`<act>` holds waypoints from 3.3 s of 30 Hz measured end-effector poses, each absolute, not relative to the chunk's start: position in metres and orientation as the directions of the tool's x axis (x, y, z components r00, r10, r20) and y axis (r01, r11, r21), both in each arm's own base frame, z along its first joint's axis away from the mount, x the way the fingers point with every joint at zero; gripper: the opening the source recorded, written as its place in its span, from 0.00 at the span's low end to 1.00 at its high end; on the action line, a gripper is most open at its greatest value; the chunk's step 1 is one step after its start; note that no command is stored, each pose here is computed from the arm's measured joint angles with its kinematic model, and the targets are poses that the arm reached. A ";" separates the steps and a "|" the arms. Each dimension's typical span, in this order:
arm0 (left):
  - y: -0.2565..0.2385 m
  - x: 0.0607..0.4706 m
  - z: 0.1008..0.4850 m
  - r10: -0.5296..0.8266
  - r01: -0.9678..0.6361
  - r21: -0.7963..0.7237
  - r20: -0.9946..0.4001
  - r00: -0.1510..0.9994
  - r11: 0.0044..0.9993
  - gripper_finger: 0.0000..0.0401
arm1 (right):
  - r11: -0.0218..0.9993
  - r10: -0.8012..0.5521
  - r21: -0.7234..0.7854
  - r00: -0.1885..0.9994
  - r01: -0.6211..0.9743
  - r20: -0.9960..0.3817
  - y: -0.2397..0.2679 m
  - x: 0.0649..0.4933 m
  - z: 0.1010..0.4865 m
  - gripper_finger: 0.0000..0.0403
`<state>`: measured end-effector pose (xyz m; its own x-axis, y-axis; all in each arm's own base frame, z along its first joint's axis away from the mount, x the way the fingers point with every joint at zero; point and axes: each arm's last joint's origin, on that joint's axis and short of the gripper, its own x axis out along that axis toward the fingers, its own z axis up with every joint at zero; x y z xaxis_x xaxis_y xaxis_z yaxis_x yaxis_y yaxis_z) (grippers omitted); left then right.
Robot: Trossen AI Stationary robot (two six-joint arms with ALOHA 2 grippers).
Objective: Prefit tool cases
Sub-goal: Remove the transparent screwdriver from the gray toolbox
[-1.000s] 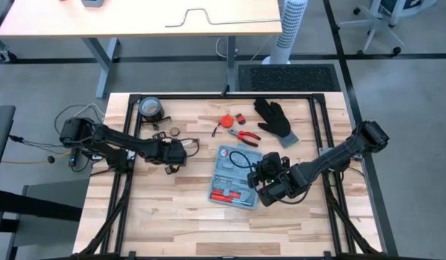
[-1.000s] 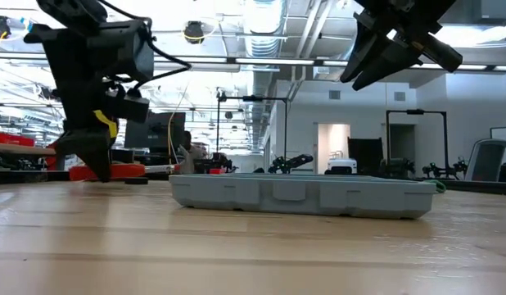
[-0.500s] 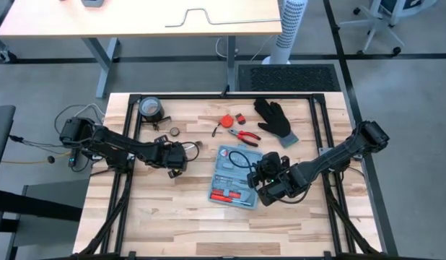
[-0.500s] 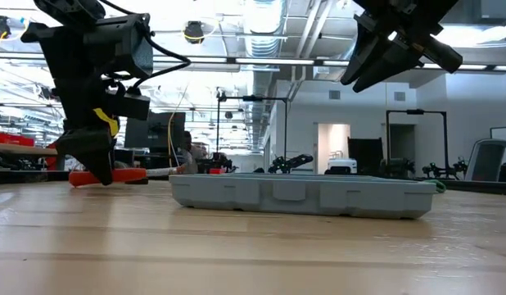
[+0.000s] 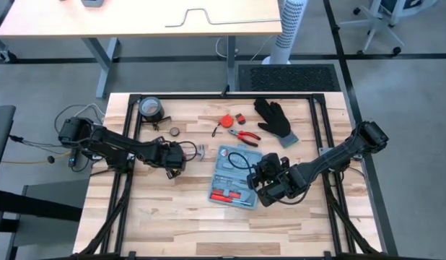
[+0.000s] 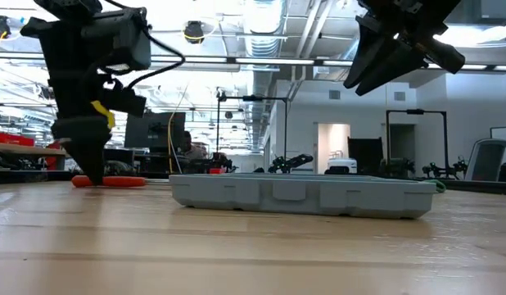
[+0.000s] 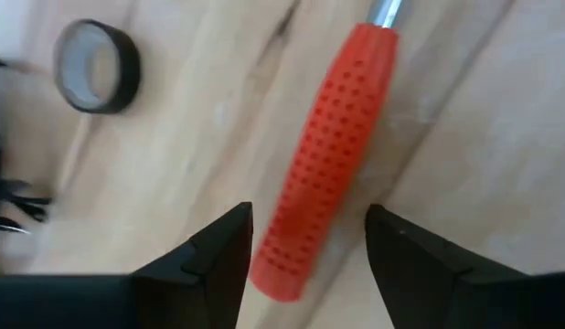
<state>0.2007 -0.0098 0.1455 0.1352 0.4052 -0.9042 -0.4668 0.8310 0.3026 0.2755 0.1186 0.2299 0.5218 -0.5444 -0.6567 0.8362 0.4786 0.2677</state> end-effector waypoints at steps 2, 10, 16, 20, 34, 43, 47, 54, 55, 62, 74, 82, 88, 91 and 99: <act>-0.011 0.201 0.148 0.369 -0.481 0.256 -0.917 0.154 0.838 0.50 | 0.485 -0.536 0.262 0.520 0.834 -0.665 0.119 0.275 0.230 0.23; -0.027 0.230 0.166 0.126 -0.393 -0.103 -0.848 0.514 0.914 0.51 | 0.610 -0.381 0.256 0.561 0.750 -0.735 0.120 0.289 0.226 0.23; -0.033 0.246 0.179 0.084 -0.340 -0.219 -0.720 0.689 0.914 0.51 | 0.591 -0.278 0.426 0.668 0.685 -0.690 0.112 0.301 0.202 0.23; -0.033 0.247 0.180 0.087 -0.353 -0.238 -0.708 0.700 0.905 0.51 | 0.522 -0.197 0.549 0.719 0.653 -0.667 0.108 0.298 0.182 0.23; -0.054 0.272 0.134 -0.005 -0.399 -0.369 -0.739 0.674 0.839 0.51 | 0.480 -0.118 0.468 0.583 0.742 -0.804 0.130 0.266 0.158 0.23; -0.076 0.288 0.111 -0.106 -0.423 -0.568 -0.675 0.730 0.706 0.51 | 0.581 -0.074 0.388 0.521 0.715 -0.850 0.111 0.271 0.156 0.23; -0.086 0.289 0.111 -0.111 -0.410 -0.613 -0.635 0.764 0.675 0.51 | 0.630 -0.041 0.366 0.501 0.684 -0.865 0.098 0.277 0.156 0.23; -0.089 0.288 0.111 -0.087 -0.438 -0.622 -0.633 0.769 0.649 0.51 | 0.577 0.031 0.506 0.601 0.641 -0.798 0.086 0.265 0.146 0.24; -0.089 0.288 0.111 -0.086 -0.437 -0.619 -0.634 0.769 0.653 0.51 | 0.556 0.039 0.538 0.627 0.634 -0.778 0.084 0.260 0.143 0.24; -0.089 0.288 0.111 -0.084 -0.424 -0.603 -0.634 0.769 0.675 0.51 | 0.427 0.054 0.644 0.693 0.635 -0.719 0.074 0.229 0.135 0.28; -0.089 0.288 0.111 -0.081 -0.422 -0.605 -0.630 0.773 0.675 0.51 | 0.393 0.056 0.695 0.739 0.602 -0.672 0.065 0.245 0.133 0.28; -0.089 0.288 0.111 -0.081 -0.420 -0.605 -0.628 0.774 0.676 0.51 | 0.402 0.104 0.664 0.690 0.630 -0.717 0.067 0.262 0.125 0.28; -0.088 0.288 0.111 -0.080 -0.413 -0.598 -0.627 0.775 0.687 0.51 | 0.401 0.102 0.636 0.658 0.659 -0.746 0.069 0.267 0.126 0.28; -0.088 0.289 0.111 -0.067 -0.415 -0.590 -0.625 0.777 0.693 0.51 | 0.397 0.110 0.647 0.666 0.651 -0.738 0.069 0.268 0.126 0.28; -0.084 0.290 0.111 -0.055 -0.422 -0.587 -0.624 0.779 0.691 0.51 | 0.372 0.120 0.694 0.710 0.616 -0.694 0.064 0.274 0.130 0.28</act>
<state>0.2897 -0.0841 0.1110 0.7792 -0.0545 -0.6244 -0.4219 0.6911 -0.5868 0.2739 0.0635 0.1296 0.7096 0.1200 -0.6943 0.6164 0.3716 0.6942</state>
